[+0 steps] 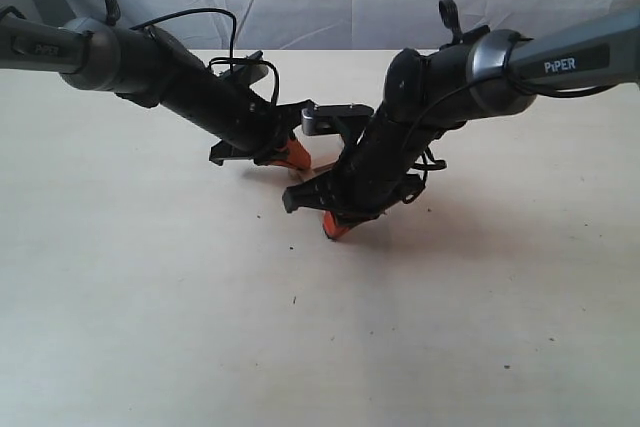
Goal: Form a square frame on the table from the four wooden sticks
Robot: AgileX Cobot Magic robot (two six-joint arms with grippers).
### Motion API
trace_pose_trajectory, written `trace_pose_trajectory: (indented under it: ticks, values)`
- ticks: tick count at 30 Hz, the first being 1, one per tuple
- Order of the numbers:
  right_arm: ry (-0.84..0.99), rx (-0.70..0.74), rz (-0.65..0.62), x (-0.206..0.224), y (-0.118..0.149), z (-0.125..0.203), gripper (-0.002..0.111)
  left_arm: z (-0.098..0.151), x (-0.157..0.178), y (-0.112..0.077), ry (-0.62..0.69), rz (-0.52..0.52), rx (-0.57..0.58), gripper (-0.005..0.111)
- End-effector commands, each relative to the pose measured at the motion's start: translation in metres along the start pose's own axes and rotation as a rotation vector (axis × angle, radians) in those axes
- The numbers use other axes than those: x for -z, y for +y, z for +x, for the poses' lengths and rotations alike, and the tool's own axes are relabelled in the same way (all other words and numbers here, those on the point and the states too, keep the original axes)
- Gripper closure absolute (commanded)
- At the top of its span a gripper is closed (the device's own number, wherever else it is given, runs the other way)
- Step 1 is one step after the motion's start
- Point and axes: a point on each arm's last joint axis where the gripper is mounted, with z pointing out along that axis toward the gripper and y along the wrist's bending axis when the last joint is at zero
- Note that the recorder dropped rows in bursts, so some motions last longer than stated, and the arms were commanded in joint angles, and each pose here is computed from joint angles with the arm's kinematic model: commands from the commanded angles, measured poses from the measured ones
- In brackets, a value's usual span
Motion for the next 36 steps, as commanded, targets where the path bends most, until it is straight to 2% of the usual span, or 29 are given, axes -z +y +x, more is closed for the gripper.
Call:
trace_pose_trajectory:
  ticks: [1, 4, 8, 12, 18, 27, 36]
  values:
    - [-0.048, 0.013, -0.018, 0.03, 0.004, -0.006, 0.108, 0.002, -0.001, -0.002, 0.015, 0.001, -0.019, 0.107]
    - [-0.107, -0.011, -0.024, 0.062, -0.007, -0.016, 0.108, 0.002, -0.001, -0.002, 0.016, -0.001, -0.02, 0.107]
    - [-0.212, -0.109, 0.008, 0.087, -0.043, -0.028, 0.108, 0.002, -0.001, -0.002, 0.02, -0.001, -0.023, 0.107]
    - [-0.223, -0.151, 0.031, 0.077, -0.061, -0.031, 0.108, 0.002, -0.001, -0.002, 0.022, 0.0, -0.022, 0.107]
    - [-0.347, -0.204, 0.041, 0.066, -0.068, -0.047, 0.108, 0.003, -0.001, -0.002, 0.022, -0.001, -0.024, 0.107]
    - [-0.209, -0.167, 0.01, 0.038, -0.074, -0.074, 0.108, 0.003, -0.001, -0.001, 0.027, -0.005, -0.03, 0.107]
    - [-0.084, -0.146, 0.101, 0.025, -0.085, -0.067, 0.108, 0.003, -0.001, -0.001, 0.027, -0.005, -0.03, 0.107]
